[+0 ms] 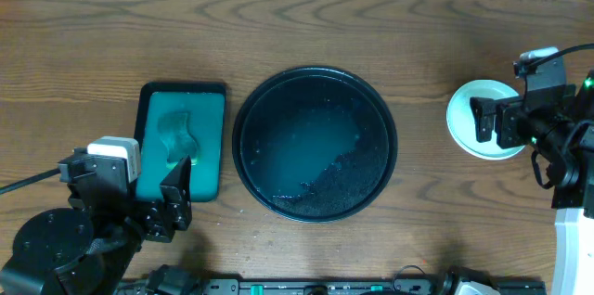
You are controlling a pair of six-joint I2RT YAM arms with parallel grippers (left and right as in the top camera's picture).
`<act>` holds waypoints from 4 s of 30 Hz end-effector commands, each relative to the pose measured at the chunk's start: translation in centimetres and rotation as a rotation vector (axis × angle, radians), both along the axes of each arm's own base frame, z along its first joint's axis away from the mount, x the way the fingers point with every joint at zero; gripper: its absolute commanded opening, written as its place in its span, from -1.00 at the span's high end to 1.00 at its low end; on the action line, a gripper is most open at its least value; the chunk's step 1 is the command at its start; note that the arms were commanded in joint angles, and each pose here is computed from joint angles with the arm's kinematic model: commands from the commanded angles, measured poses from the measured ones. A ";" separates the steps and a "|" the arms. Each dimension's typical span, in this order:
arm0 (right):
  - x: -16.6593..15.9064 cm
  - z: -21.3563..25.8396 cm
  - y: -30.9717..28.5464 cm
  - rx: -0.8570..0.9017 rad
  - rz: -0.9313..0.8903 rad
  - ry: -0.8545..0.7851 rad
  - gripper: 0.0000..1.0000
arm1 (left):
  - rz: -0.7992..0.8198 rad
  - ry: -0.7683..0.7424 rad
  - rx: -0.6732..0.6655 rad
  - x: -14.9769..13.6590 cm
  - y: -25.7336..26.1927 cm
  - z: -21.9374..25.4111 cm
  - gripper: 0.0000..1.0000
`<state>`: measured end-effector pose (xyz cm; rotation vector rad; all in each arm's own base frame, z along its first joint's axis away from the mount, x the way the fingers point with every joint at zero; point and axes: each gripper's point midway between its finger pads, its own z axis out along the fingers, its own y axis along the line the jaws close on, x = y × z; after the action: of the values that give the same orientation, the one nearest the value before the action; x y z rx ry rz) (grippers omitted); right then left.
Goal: Clean dirty plates on tray and stack at the side
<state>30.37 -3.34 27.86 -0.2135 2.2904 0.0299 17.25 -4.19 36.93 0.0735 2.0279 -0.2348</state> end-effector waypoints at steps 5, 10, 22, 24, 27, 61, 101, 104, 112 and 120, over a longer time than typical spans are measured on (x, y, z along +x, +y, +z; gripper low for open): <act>-0.1 0.0 0.5 -0.011 0.021 0.004 -0.99 | 0.016 -0.008 -0.009 -0.1 0.2 0.4 -0.64; -0.1 0.0 0.5 -0.011 0.021 0.004 -0.99 | 0.016 -0.008 -0.009 -0.1 0.2 0.4 -0.64; -0.1 0.0 0.5 -0.011 0.021 0.004 -0.99 | 0.016 -0.008 -0.009 -0.1 0.2 0.4 -0.64; -0.1 0.0 0.5 -0.011 0.021 0.004 -0.98 | 0.016 -0.008 -0.009 -0.1 0.2 0.4 -0.64; -0.1 0.0 0.4 -0.011 0.021 0.004 -0.99 | 0.016 -0.008 -0.009 -0.1 0.2 0.4 -0.64; -0.1 0.0 0.5 -0.011 0.021 0.004 -0.98 | 0.219 -0.547 -0.125 5.4 4.5 -11.7 -0.64; -0.1 0.0 0.5 -0.011 0.021 0.004 -0.98 | 0.290 -0.295 -0.109 7.1 5.8 -23.1 -0.64; -0.1 0.0 0.5 -0.011 0.021 0.004 -0.99 | 0.290 -0.295 -0.109 7.1 5.8 -23.1 -0.64; -0.1 0.0 0.5 -0.011 0.021 0.004 -0.99 | 0.290 -0.295 -0.109 7.1 5.8 -23.1 -0.64; -0.1 0.0 0.5 -0.011 0.021 0.004 -0.98 | 0.290 -0.295 -0.109 7.1 5.8 -23.1 -0.64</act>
<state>30.23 -3.35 27.62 -0.2113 2.3025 0.0312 24.48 1.69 15.26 -0.2364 1.6553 -0.1334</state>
